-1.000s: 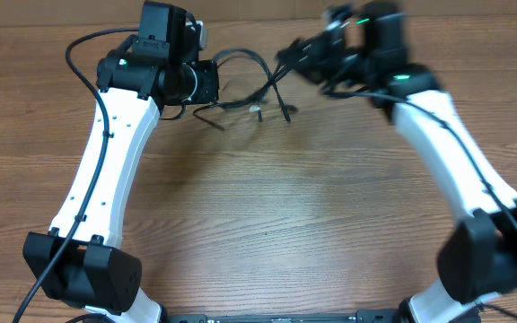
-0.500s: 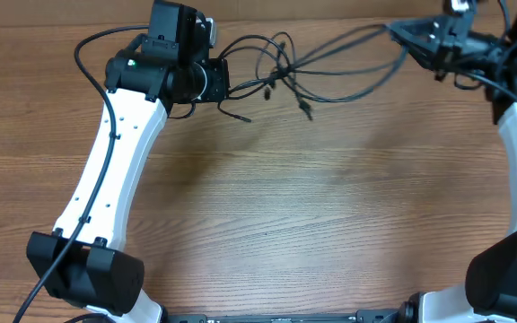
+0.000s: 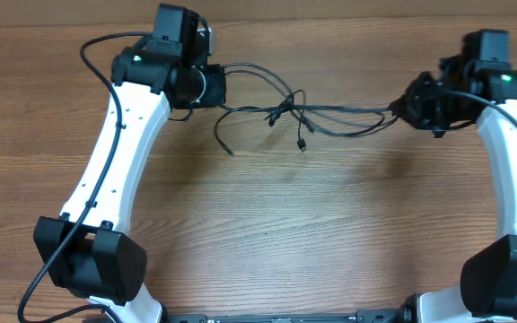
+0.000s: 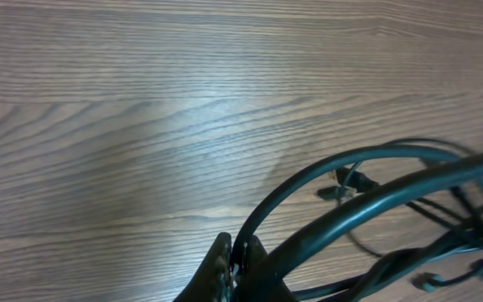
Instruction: Untangle cables
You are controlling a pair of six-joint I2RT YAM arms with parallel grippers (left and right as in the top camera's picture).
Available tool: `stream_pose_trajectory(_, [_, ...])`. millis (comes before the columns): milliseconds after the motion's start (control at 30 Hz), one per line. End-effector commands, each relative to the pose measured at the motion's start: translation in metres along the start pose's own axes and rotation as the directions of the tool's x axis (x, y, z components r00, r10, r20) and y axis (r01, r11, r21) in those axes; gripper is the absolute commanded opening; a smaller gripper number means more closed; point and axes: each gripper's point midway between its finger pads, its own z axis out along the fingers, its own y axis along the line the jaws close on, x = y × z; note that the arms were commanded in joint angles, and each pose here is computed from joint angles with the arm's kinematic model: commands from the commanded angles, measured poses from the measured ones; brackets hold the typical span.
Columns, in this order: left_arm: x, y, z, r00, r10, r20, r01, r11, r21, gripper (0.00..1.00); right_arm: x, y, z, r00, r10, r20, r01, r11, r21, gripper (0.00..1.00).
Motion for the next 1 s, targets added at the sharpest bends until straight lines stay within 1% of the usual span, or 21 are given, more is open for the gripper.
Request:
stream_pose_trajectory(0, [-0.001,0.015,0.002,1.000,-0.016,-0.009,0.016,1.000,-0.015,0.04,0.013,0.010,0.000,0.983,-0.184,-0.001,0.184,0.981,0.056,0.04])
stream_pose_trajectory(133, [0.004,0.007,0.002,0.999,-0.016,-0.030,0.017,1.000,0.025,0.04,0.035,0.026,0.008,0.969,-0.243,-0.051,0.245,0.968,0.047,0.04])
stream_pose_trajectory(267, [0.014,0.008,0.001,0.997,-0.025,-0.073,0.026,0.999,0.023,0.04,0.061,0.045,0.024,0.940,-0.320,-0.120,0.323,0.946,0.006,0.04])
stream_pose_trajectory(367, [0.018,0.008,0.001,0.996,-0.027,-0.088,0.029,0.999,0.027,0.04,0.067,0.045,0.037,0.931,-0.329,-0.159,0.335,0.942,0.013,0.04])
stream_pose_trajectory(433, [0.019,0.008,0.001,0.996,-0.011,-0.091,0.013,1.000,0.026,0.04,0.068,0.040,0.050,0.930,-0.312,-0.193,0.323,0.946,0.027,0.04])
stream_pose_trajectory(467, [0.018,0.008,0.001,0.996,0.005,-0.088,-0.003,1.000,0.028,0.04,0.063,0.032,0.060,0.933,-0.299,-0.203,0.316,0.947,0.062,0.04])
stream_pose_trajectory(500, [0.016,0.009,0.001,0.997,0.008,-0.082,-0.006,1.000,0.026,0.04,0.056,0.022,0.068,0.942,-0.269,-0.198,0.294,0.950,0.107,0.05])
stream_pose_trajectory(567, [0.014,0.008,0.001,0.997,0.029,-0.070,-0.027,0.999,0.030,0.04,0.049,0.015,0.076,0.949,-0.248,-0.194,0.275,0.952,0.132,0.05])
stream_pose_trajectory(667, [0.009,0.007,0.001,0.997,0.057,-0.052,-0.055,0.998,0.037,0.04,0.042,0.015,0.084,0.949,-0.248,-0.192,0.272,0.956,0.110,0.04])
stream_pose_trajectory(700, [0.008,0.004,0.001,0.996,0.074,-0.044,-0.071,0.996,0.049,0.04,0.044,0.022,0.085,0.932,-0.299,-0.203,0.316,0.947,0.053,0.04])
stream_pose_trajectory(733, [0.007,0.001,0.001,0.995,0.094,-0.038,-0.091,0.994,0.067,0.04,0.048,0.031,0.085,0.907,-0.363,-0.213,0.368,0.930,-0.017,0.07])
stream_pose_trajectory(767, [0.006,-0.005,0.000,0.992,0.124,-0.030,-0.120,0.988,0.096,0.05,0.056,0.045,0.082,0.867,-0.447,-0.219,0.432,0.894,-0.117,0.14])
stream_pose_trajectory(833, [0.004,-0.019,-0.002,0.981,0.194,-0.006,-0.190,0.966,0.177,0.04,0.065,0.062,0.075,0.809,-0.549,-0.208,0.501,0.830,-0.243,0.33])
stream_pose_trajectory(867, [0.004,-0.027,-0.005,0.975,0.223,0.009,-0.219,0.950,0.222,0.04,0.065,0.066,0.071,0.797,-0.569,-0.202,0.516,0.816,-0.262,0.43])
stream_pose_trajectory(967, [-0.001,-0.043,-0.013,0.969,0.240,0.051,-0.244,0.923,0.297,0.04,0.062,0.079,0.060,0.763,-0.625,-0.164,0.569,0.770,-0.289,0.60])
